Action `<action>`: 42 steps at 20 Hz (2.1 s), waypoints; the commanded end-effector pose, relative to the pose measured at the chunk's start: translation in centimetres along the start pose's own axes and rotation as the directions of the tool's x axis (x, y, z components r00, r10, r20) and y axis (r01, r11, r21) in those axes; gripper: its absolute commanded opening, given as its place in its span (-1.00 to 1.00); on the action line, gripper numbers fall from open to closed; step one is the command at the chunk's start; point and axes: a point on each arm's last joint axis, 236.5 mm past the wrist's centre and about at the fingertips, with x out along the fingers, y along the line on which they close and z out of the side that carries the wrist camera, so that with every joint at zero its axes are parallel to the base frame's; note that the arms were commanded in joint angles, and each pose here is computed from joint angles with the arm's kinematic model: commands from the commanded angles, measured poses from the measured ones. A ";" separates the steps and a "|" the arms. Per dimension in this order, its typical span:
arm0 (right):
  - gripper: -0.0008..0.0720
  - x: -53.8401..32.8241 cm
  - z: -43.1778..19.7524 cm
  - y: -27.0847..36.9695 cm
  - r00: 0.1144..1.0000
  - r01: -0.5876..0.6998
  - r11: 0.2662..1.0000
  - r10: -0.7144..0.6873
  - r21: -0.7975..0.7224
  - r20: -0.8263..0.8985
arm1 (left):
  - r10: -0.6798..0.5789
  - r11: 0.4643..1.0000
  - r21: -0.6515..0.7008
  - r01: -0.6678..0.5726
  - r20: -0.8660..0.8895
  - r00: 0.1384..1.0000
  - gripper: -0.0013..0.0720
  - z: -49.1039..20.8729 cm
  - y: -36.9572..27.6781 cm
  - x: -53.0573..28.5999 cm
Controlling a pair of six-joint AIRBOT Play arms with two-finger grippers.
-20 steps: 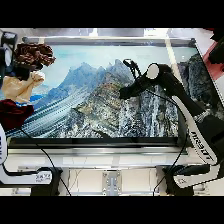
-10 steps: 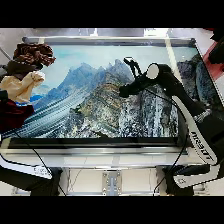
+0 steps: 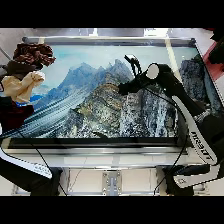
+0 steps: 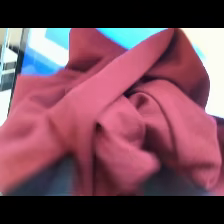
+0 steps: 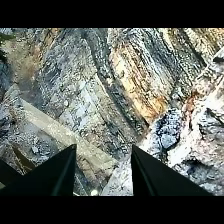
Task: Fold the shirts.
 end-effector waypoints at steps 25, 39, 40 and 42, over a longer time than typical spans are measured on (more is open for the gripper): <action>0.13 -26.1 1.6 -11.3 0.732 0.592 0.801 -0.583 0.095 0.352 | -0.944 0.184 0.814 0.551 -0.011 0.331 -0.95 -15.5 -28.3 -53.7; 0.34 -1.2 -9.9 -1.8 0.977 -0.129 0.927 0.059 0.353 0.203 | -0.550 0.801 0.358 0.479 0.125 0.826 0.85 -12.3 -34.1 -21.3; 0.34 -0.1 -10.3 0.4 0.968 -0.208 0.902 0.135 0.377 0.211 | -0.560 0.798 0.355 0.487 0.138 0.817 0.85 -11.8 -34.1 -22.1; 0.34 2.6 -12.9 4.5 0.960 -0.279 0.868 0.245 0.412 0.133 | -0.579 0.790 0.352 0.501 0.164 0.798 0.85 -10.6 -34.0 -23.9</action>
